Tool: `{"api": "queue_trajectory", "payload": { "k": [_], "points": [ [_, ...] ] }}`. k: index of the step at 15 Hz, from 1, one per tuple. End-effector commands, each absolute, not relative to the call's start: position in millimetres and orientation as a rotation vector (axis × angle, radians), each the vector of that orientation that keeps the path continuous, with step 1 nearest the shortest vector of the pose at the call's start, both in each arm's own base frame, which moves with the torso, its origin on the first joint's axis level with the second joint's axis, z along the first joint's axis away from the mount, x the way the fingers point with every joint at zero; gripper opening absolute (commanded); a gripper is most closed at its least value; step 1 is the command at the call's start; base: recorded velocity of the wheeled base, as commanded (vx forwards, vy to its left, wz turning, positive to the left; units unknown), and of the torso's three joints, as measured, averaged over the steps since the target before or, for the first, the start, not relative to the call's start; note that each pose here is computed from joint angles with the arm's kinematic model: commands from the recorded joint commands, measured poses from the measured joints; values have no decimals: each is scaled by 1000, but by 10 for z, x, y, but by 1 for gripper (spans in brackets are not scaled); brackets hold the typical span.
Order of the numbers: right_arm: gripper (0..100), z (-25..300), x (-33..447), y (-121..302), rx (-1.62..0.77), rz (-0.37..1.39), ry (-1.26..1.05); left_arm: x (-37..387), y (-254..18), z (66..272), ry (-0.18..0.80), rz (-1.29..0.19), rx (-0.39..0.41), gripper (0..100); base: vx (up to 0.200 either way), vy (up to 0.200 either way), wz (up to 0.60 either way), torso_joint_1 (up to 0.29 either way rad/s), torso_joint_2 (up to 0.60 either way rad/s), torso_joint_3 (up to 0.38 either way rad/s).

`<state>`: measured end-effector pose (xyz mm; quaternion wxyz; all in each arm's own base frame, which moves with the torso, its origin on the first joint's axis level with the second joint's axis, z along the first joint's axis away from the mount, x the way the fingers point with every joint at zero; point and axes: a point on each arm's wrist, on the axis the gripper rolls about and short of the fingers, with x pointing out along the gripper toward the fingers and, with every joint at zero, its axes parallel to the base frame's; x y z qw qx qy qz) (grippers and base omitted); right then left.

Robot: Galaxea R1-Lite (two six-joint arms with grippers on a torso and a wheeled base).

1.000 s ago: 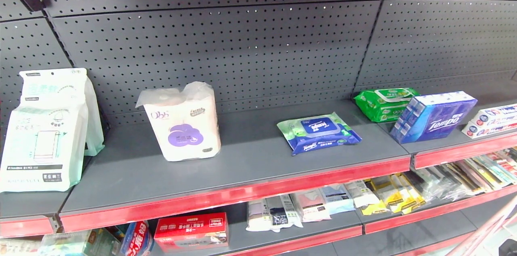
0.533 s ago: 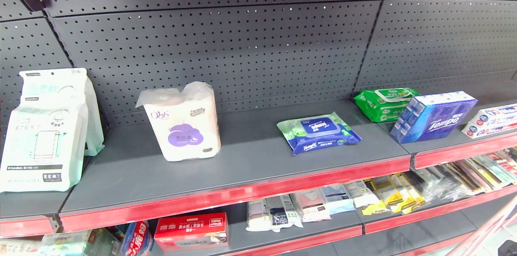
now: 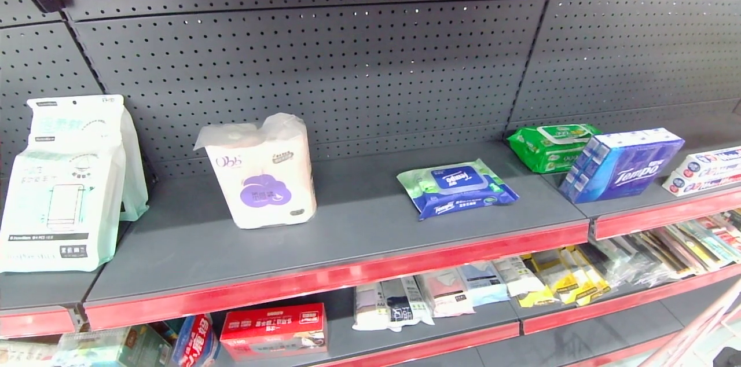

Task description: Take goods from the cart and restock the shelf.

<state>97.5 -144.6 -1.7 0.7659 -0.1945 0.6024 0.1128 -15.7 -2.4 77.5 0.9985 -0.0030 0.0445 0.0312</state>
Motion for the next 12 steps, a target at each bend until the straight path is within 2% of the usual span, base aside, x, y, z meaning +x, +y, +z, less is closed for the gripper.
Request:
{"api": "queue_trajectory", "payload": {
  "k": [1,12],
  "points": [
    [100,-11,978,-1450,-427,243,1306,-156,-24,774,90,63,-6,100,0,0,0,-139,325,163],
    [100,0,973,-1443,-450,255,1304,-156,-24,774,90,63,-6,100,0,0,0,-152,336,183]
  ]
}}
